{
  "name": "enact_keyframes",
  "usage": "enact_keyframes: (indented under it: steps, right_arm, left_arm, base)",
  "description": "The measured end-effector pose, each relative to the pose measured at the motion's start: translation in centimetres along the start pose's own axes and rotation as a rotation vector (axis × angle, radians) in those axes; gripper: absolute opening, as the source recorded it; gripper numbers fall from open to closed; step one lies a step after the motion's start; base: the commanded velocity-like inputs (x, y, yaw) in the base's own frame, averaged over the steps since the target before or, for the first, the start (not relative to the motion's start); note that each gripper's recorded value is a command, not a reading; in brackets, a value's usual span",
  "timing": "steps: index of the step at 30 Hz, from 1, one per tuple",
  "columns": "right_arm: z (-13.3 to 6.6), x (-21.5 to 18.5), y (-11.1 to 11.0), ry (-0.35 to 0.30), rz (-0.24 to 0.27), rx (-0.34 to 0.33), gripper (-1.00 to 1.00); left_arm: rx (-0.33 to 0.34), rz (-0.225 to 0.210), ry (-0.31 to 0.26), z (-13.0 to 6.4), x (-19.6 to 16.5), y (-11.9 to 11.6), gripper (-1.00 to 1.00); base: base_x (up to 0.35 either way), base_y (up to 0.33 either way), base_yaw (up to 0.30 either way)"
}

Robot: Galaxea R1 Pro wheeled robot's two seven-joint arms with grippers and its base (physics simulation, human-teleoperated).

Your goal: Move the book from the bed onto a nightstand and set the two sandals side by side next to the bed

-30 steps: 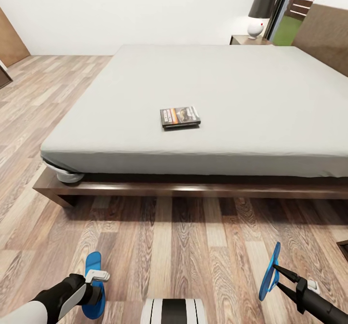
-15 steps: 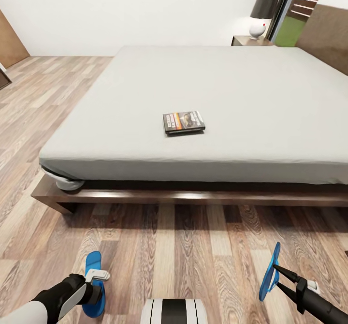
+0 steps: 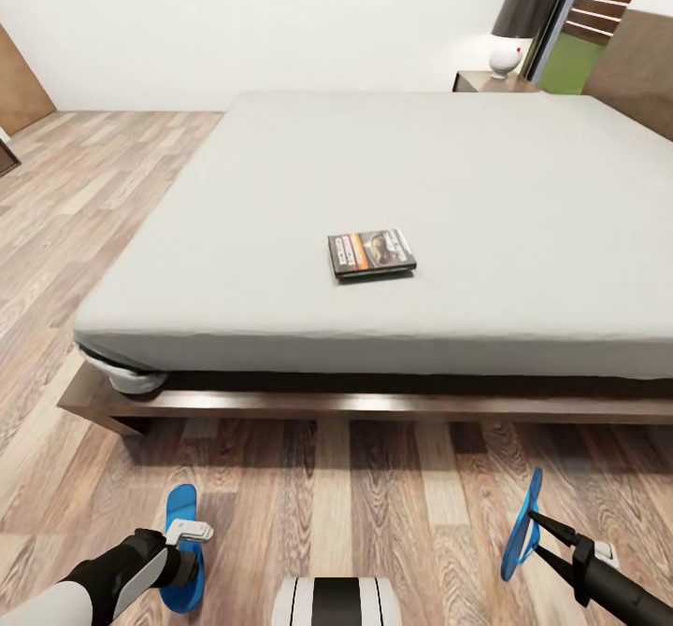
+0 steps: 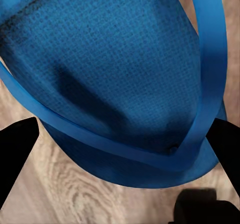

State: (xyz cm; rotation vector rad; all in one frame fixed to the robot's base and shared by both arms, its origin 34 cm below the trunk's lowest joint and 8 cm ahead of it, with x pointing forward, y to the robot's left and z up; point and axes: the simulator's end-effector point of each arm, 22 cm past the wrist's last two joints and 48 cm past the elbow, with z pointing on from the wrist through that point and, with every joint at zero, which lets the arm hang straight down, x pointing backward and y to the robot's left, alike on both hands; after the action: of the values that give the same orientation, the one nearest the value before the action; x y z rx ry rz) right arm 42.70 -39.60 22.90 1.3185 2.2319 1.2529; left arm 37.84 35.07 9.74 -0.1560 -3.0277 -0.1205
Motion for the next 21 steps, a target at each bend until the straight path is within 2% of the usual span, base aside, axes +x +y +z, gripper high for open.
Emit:
enact_keyframes:
  steps: [9,21]
  right_arm:
    - [0.02,0.02,0.01,0.0,0.0,-0.001,-1.0]
    - [0.01,0.0,0.0,0.0,0.0,0.0,-1.0]
  left_arm:
    - [0.001,0.001,-0.001,-0.02,-0.03,-0.04,-1.0]
    - [-0.002,0.0,0.002,0.0,0.05,0.11,-1.0]
  base:
    - [0.203,0.001,0.0]
    - [0.017,0.0,0.0]
